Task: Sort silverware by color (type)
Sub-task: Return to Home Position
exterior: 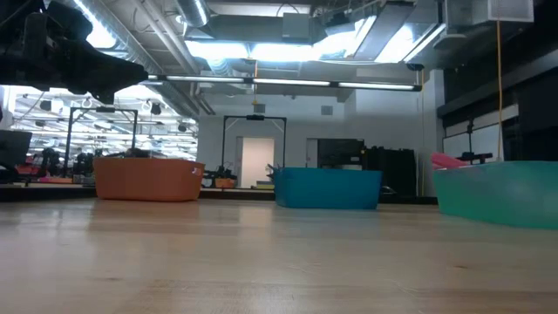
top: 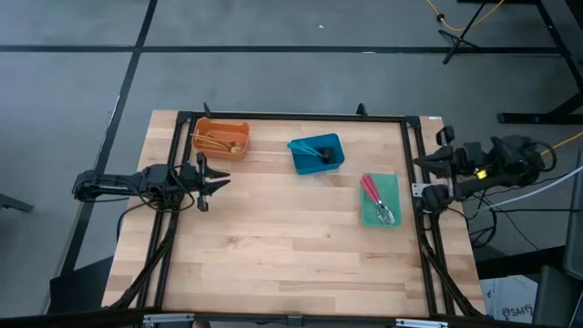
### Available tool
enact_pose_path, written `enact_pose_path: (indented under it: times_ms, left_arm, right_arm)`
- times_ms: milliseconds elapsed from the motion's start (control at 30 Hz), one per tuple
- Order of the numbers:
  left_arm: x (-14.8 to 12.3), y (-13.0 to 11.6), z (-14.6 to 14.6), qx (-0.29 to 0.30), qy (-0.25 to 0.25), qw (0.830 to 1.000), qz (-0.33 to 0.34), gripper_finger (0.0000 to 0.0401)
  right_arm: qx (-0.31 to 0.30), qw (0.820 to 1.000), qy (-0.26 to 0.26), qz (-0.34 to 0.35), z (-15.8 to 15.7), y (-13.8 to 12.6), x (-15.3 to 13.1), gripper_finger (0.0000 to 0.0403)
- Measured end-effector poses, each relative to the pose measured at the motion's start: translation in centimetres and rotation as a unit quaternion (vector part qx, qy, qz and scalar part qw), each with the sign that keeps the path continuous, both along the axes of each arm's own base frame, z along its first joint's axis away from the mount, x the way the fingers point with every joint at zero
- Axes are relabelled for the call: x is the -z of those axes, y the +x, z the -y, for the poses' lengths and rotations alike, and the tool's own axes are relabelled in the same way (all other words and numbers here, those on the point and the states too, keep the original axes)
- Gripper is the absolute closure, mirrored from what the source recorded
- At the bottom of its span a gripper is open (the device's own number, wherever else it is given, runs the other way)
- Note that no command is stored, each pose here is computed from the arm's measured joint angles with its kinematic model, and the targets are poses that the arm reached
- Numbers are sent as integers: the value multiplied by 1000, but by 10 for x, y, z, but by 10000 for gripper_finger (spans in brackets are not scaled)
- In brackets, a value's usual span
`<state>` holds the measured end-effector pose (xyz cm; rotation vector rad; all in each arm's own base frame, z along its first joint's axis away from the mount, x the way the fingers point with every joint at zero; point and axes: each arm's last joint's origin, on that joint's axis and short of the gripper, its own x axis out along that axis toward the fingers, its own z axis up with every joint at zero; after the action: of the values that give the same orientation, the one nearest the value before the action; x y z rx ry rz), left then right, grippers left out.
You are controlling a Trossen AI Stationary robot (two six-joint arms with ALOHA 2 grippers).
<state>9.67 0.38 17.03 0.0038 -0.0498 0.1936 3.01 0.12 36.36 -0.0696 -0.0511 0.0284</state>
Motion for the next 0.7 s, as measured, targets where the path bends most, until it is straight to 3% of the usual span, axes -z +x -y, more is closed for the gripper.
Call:
enact_pose_path:
  times_ms: [233, 533, 700]
  left_arm:
    - [0, 0, 0, 0, 0, 1000, 0, 317]
    - [0, 0, 0, 0, 0, 1000, 0, 317]
    - [0, 0, 0, 0, 0, 1000, 0, 317]
  right_arm:
    - [-29, 998, -30, -37, -1, -2, 7, 400]
    - [-55, 993, -101, -28, -17, 43, 61, 400]
    - [-53, 992, -111, -15, -22, 60, 94, 400]
